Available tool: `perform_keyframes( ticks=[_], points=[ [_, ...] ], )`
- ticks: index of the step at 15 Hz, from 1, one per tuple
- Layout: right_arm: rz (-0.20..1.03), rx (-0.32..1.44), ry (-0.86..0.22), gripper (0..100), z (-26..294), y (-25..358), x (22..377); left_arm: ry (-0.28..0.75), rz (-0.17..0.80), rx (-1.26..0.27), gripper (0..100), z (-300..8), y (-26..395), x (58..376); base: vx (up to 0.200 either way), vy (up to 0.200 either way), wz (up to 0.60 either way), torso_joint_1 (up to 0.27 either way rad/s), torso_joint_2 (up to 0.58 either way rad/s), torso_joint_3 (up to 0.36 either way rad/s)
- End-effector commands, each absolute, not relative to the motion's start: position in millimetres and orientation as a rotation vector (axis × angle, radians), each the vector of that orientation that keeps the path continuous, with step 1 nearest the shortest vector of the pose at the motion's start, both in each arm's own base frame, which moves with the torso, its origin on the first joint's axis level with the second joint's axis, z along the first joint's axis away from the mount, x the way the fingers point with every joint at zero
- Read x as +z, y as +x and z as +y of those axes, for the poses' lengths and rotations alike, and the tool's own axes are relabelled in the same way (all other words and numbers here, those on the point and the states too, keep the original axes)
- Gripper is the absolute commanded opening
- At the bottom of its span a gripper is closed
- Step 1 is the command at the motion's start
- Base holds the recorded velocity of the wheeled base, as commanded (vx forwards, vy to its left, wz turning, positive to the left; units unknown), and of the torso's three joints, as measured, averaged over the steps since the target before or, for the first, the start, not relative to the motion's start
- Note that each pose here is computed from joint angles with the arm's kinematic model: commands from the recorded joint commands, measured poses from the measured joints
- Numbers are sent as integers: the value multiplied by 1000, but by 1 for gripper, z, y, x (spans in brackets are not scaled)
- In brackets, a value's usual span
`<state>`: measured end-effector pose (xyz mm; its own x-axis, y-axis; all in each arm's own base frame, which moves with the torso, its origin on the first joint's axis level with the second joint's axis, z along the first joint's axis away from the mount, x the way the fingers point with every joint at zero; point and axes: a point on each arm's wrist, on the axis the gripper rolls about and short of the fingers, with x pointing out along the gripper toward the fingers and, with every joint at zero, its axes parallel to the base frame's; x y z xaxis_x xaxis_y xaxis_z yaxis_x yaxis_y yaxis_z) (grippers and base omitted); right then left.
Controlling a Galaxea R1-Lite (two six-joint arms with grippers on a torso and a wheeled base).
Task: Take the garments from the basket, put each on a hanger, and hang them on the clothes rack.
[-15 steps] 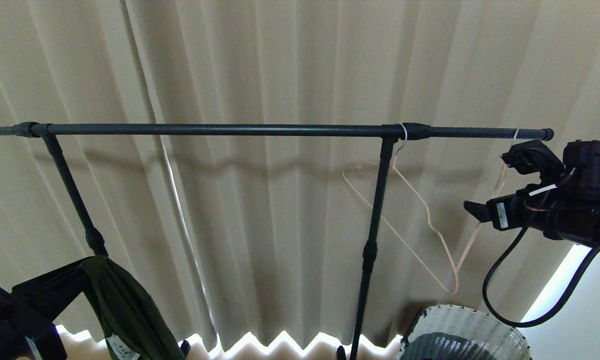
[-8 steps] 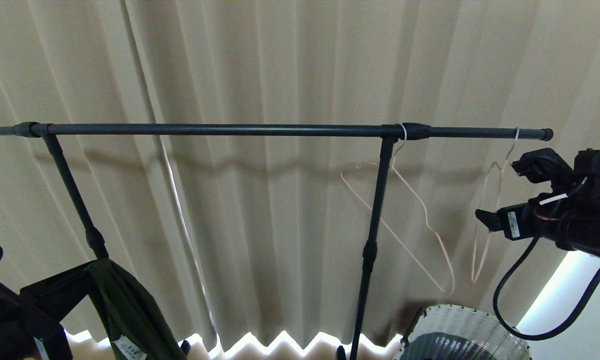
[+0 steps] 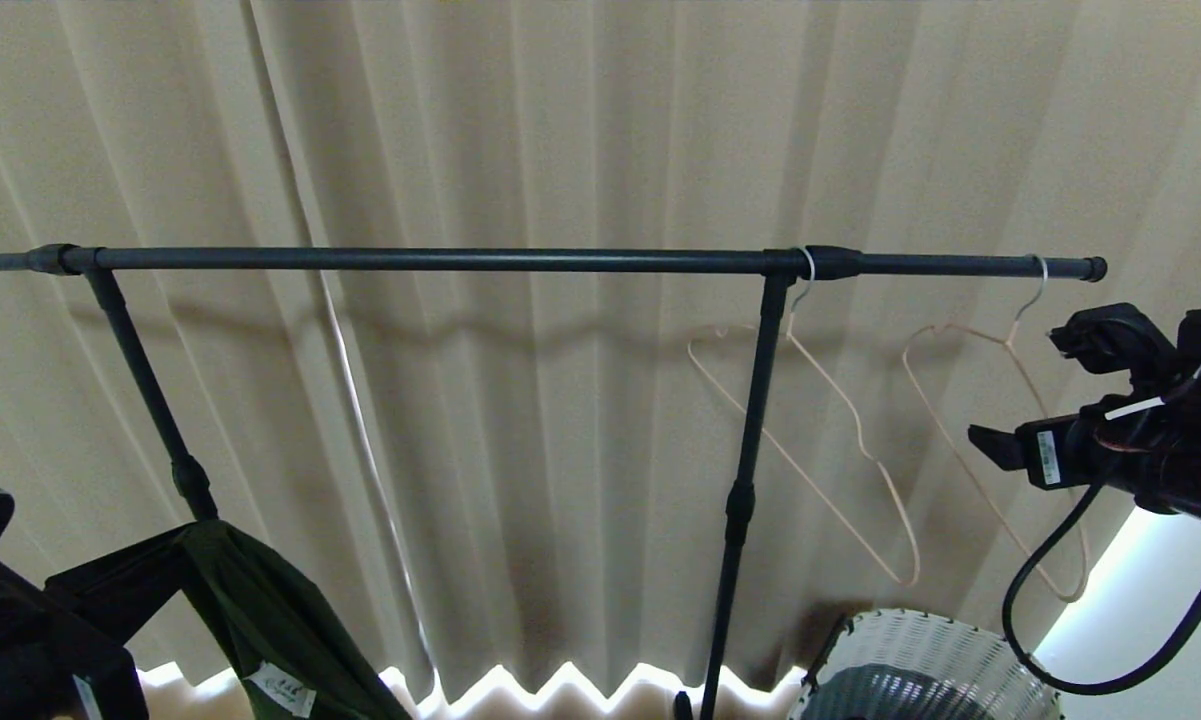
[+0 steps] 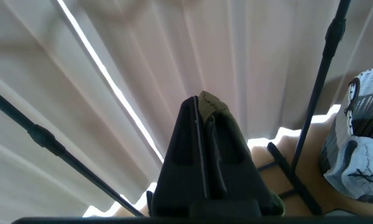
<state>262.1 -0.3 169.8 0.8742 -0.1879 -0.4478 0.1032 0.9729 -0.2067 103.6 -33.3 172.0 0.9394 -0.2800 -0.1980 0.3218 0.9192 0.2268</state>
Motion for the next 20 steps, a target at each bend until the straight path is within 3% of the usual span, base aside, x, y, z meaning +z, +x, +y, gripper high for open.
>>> perform_keyframes(
  ticks=[1,8,20],
  points=[
    [504,-152,-151,100,-1,269,164,261,169,-311,0,-33,103,170,0,0,0,0,0,0],
    [573,-135,-135,100,-6,270,153,263,169,-311,0,-33,103,170,0,0,0,0,0,0],
    [552,-120,-129,100,-2,265,158,263,169,-311,0,-33,103,170,0,0,0,0,0,0]
  ],
)
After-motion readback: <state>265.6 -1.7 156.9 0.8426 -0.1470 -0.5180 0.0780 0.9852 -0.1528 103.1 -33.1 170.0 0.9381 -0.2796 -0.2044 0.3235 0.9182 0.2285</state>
